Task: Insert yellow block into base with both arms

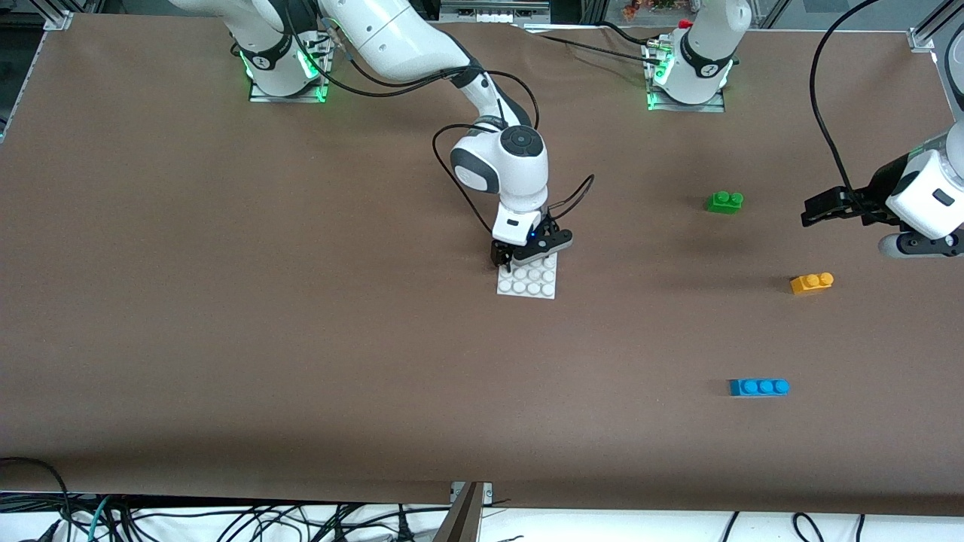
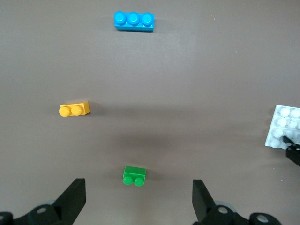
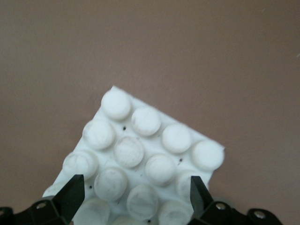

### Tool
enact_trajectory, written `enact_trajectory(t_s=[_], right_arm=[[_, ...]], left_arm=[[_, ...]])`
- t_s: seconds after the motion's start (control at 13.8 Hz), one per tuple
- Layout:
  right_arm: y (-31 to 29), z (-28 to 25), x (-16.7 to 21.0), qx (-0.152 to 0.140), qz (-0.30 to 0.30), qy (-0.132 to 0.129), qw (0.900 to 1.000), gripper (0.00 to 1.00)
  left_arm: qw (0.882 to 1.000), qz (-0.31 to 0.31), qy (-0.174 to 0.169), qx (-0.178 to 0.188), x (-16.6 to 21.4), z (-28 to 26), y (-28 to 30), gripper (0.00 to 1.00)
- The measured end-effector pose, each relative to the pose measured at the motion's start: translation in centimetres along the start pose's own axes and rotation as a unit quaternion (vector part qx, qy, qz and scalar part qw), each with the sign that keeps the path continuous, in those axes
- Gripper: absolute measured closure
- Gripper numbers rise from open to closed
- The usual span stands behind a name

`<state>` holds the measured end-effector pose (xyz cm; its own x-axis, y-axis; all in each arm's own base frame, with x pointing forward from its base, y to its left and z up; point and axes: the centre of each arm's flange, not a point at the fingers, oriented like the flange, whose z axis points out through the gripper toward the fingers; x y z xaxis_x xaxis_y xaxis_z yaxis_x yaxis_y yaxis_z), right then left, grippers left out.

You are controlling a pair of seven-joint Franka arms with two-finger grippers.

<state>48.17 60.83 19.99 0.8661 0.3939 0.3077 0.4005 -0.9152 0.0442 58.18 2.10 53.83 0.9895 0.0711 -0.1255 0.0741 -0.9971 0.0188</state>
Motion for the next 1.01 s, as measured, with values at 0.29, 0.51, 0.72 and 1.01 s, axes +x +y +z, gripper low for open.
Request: enact_trajectory(t_s=[0.29, 0.51, 0.72, 1.01], right_arm=[[2.2, -6.4, 4.5, -0.023, -0.004, -0.017, 1.000, 0.00], [7.3, -12.8, 8.7, -0.017, 0.019, -0.023, 0.999, 0.00], [15.4, -16.8, 11.7, -0.029, 0.048, -0.035, 0.998, 0.00], [28.7, -21.1, 14.2, -0.050, 0.077, -0.047, 0.995, 0.00]], left_arm=[[1.000, -0.022, 0.017, -0.003, 1.6, 1.1, -2.9, 0.00], [0.999, -0.039, -0.002, -0.005, 3.0, 4.0, -6.2, 0.00], [0.998, -0.051, -0.041, 0.015, 5.3, 10.2, -9.5, 0.00], [0.998, -0.032, -0.056, 0.010, 8.1, 19.9, -15.7, 0.00]])
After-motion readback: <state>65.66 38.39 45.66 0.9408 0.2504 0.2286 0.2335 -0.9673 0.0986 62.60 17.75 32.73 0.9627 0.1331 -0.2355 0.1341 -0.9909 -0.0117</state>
